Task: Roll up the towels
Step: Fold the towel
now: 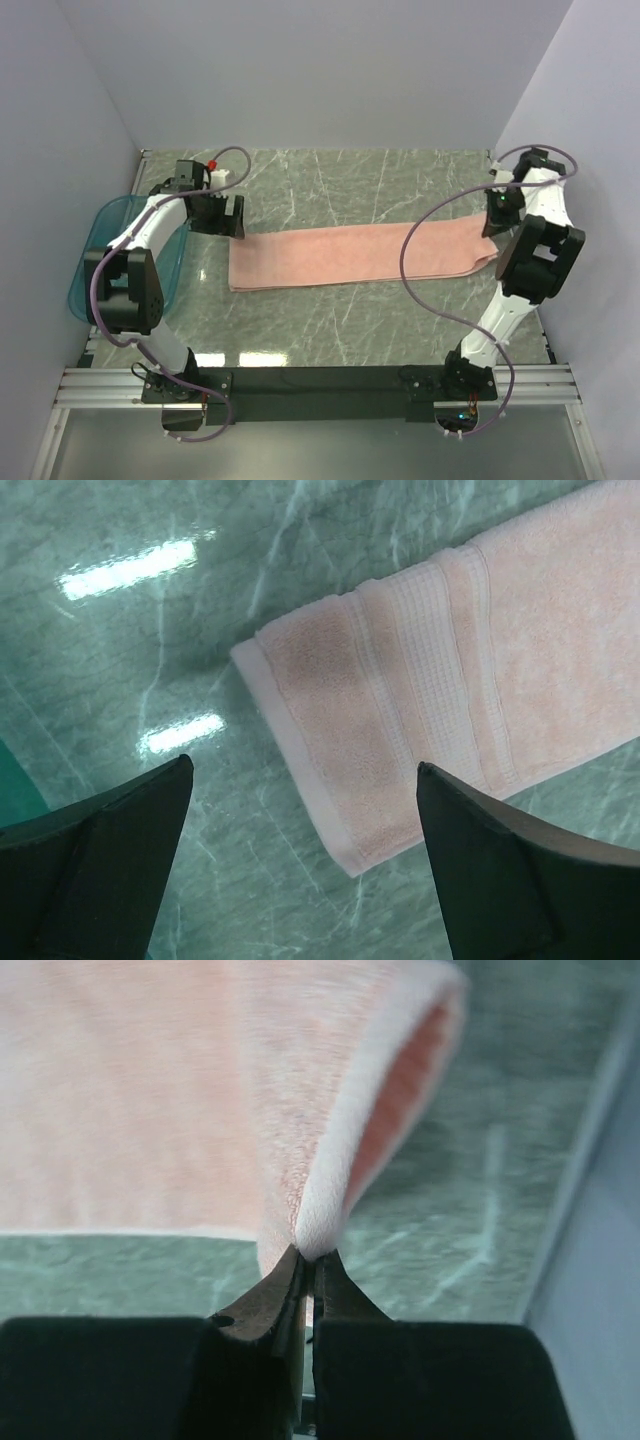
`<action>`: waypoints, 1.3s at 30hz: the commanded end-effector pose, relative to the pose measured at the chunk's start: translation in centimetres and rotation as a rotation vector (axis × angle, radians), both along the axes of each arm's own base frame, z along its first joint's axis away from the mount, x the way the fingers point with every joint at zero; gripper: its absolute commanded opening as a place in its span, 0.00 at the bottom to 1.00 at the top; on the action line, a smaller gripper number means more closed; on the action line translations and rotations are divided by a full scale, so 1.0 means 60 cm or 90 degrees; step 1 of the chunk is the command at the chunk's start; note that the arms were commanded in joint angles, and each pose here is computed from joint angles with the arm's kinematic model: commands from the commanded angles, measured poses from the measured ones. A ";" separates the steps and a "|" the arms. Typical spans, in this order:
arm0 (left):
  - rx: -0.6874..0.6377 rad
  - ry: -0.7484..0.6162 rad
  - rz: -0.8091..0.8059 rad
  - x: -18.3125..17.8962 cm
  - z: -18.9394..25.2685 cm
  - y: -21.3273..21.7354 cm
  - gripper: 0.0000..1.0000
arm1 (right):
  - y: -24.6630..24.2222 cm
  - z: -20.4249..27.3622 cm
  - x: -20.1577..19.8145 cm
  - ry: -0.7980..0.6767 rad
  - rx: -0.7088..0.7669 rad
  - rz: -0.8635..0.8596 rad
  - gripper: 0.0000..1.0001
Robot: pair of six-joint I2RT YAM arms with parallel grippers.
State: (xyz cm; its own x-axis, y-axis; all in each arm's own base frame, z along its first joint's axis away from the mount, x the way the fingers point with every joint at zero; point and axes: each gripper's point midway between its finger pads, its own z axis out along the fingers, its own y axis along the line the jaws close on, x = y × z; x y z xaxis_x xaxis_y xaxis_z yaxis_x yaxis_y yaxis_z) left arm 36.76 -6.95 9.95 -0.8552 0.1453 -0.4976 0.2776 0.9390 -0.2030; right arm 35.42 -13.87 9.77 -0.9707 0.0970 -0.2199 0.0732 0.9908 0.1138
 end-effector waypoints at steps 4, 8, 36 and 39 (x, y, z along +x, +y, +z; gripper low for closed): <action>-0.061 -0.028 0.025 0.030 0.053 0.001 0.99 | 0.133 0.044 -0.006 -0.013 0.059 0.096 0.00; -0.065 -0.019 0.022 0.031 0.051 0.001 0.99 | 0.183 0.039 0.003 -0.008 0.086 0.131 0.00; -0.039 0.008 0.021 0.021 0.030 0.018 0.99 | 0.443 -0.031 0.006 0.100 0.323 0.161 0.00; -0.037 0.008 0.023 0.023 0.028 0.019 0.99 | 0.446 -0.040 0.002 0.114 0.310 0.161 0.00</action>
